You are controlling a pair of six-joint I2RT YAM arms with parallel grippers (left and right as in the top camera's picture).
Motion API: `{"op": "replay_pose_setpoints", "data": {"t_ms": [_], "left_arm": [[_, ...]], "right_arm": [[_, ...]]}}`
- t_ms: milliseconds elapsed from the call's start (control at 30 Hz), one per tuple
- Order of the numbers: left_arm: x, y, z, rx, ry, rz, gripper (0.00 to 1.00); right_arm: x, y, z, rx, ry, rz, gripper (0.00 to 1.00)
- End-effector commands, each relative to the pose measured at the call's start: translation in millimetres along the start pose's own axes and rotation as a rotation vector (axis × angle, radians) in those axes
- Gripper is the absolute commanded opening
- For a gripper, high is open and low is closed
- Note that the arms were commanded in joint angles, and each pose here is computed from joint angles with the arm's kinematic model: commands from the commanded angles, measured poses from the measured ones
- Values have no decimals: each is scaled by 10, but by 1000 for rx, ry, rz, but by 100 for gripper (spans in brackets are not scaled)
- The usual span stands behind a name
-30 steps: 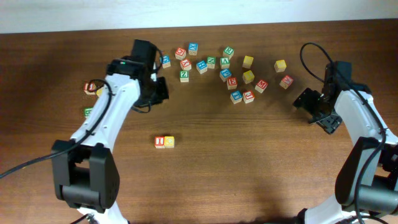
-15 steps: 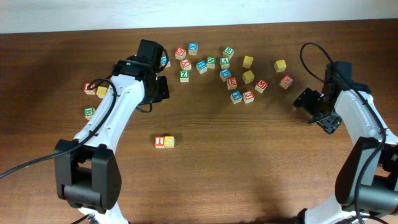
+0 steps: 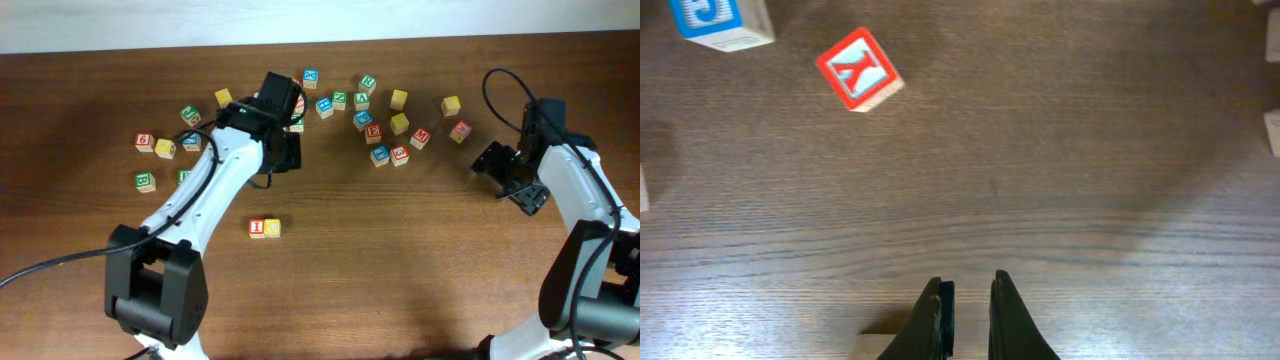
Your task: Spell out ICRA
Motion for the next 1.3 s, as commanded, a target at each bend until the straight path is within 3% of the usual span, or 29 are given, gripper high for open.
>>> {"op": "replay_pose_setpoints", "data": {"t_ms": [0,267,567,633,800,867,933,967,1000,1033,1067,1267], "left_arm": [[29,-30,-16,4,13,15,7],[160,-97,-49,-6,10,98,6],[155,-99,-42,-9,11,95,13],[156,-99,-44,-8,11,95,21],[156,-99,-43,-8,11,96,63],[150,-100,-15,-21,13,91,65],[199,-102,34,-35,29,93,58],[252,-103,56,-36,42,97,47],[326,-107,75,-34,59,103,23],[383,-110,89,-34,73,107,6],[457,-114,109,-33,90,113,0],[1034,-126,204,-25,223,159,2]], "right_arm": [[22,99,65,-34,-3,12,98],[22,99,64,-33,-3,12,98],[22,99,64,-33,-3,12,98],[22,99,64,-33,-3,12,98],[22,99,64,-33,-3,12,98],[22,99,64,-33,-3,12,98],[22,99,64,-33,-3,12,98],[22,99,64,-33,-3,12,98],[22,99,64,-33,-3,12,98],[22,99,64,-33,-3,12,98],[22,99,64,-33,-3,12,98],[22,99,64,-33,-3,12,98]]}}
Point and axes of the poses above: each gripper's point midway between its finger pads, its own y axis back along the fingers, its own x axis along the line the jaws close on, z = x × y, the point moved 3 cm from there along y, back along the fingers
